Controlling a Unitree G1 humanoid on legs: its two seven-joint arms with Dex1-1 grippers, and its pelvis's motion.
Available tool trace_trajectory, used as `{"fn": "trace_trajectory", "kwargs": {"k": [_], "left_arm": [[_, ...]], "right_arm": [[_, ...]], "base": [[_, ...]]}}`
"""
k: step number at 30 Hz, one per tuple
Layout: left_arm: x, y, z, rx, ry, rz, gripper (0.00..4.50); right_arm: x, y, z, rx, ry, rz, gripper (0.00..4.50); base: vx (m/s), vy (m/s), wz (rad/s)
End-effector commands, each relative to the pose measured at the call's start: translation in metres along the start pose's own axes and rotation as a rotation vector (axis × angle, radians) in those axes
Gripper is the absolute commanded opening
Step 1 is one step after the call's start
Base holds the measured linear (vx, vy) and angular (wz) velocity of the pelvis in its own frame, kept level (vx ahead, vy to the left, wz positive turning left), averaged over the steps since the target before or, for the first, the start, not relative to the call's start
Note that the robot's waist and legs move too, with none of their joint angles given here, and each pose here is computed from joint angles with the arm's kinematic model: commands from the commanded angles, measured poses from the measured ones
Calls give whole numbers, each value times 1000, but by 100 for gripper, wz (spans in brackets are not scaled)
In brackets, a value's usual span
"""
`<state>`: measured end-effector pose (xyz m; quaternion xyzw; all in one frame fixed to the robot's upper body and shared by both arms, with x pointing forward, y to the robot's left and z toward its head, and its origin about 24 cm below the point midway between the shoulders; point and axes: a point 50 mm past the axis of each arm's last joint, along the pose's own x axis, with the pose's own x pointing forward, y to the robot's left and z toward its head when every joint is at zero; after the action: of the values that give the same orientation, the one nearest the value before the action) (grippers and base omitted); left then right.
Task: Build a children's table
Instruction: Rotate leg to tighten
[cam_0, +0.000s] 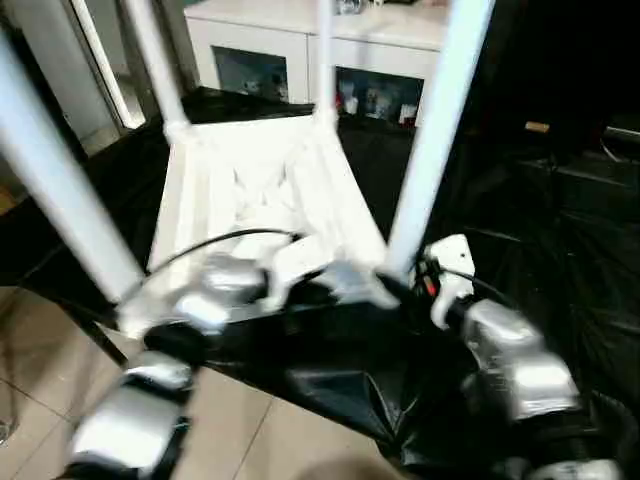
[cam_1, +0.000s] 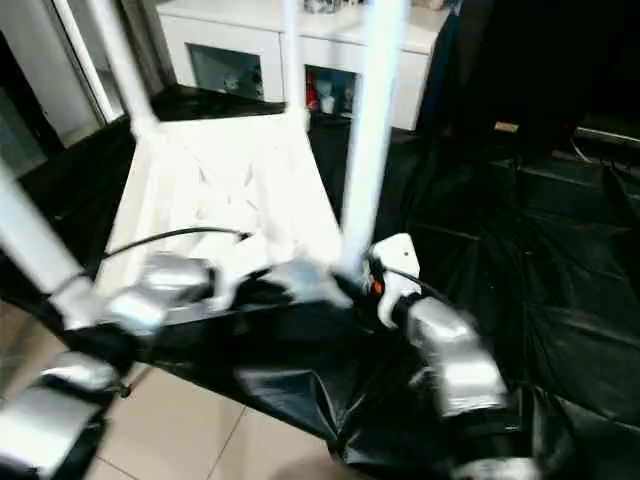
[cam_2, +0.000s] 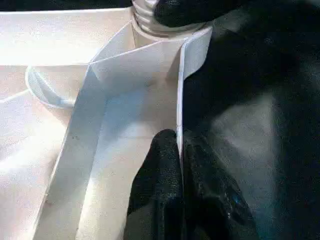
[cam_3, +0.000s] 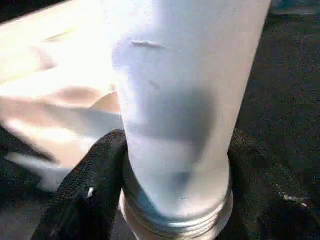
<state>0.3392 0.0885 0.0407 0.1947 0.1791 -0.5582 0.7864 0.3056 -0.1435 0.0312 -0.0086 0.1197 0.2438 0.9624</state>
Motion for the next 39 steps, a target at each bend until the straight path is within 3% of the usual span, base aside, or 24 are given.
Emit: {"fn": "trace_trajectory", "kwargs": {"k": [1, 6, 7, 10, 13, 15, 17, 20, 24, 32, 39], "left_arm": [[13, -2, -6, -102, -17, 126, 0], [26, -6, 3, -112, -30, 136, 0], [26, -6, 4, -104, -33, 134, 0], [23, -5, 3, -94, -37, 112, 0], [16, -3, 1, -81, -39, 87, 0], [8, -8, -2, -33, -69, -36, 0], [6, -9, -4, -34, -66, -53, 0], [-11, -13, -12, 36, -62, -187, 0], [-26, -15, -17, 1, -76, -290, 0], [-37, -14, -18, 16, -64, -315, 0], [-41, -13, -20, 5, -63, -311, 0]], "right_arm": [[4, 11, -25, 5, 120, -52, 267], [13, 28, -20, 17, 72, -17, 267], [13, 29, -18, 24, 59, -4, 323], [11, 27, -12, 1, 32, 25, 337], [7, 20, -6, -48, 33, 73, 381], [0, 18, -1, -73, 41, 195, 393], [-2, 18, 0, -80, 41, 216, 393], [-20, 12, 8, -155, 64, 400, 393], [-31, 9, 8, -144, 116, 517, 393], [-31, 8, 6, -141, 137, 542, 393], [-30, 11, 6, -118, 141, 573, 334]], "base": [[0, 0, 0], [0, 0, 0], [0, 0, 0], [0, 0, 0], [0, 0, 0], [0, 0, 0], [0, 0, 0], [0, 0, 0], [0, 0, 0], [0, 0, 0], [0, 0, 0]]}}
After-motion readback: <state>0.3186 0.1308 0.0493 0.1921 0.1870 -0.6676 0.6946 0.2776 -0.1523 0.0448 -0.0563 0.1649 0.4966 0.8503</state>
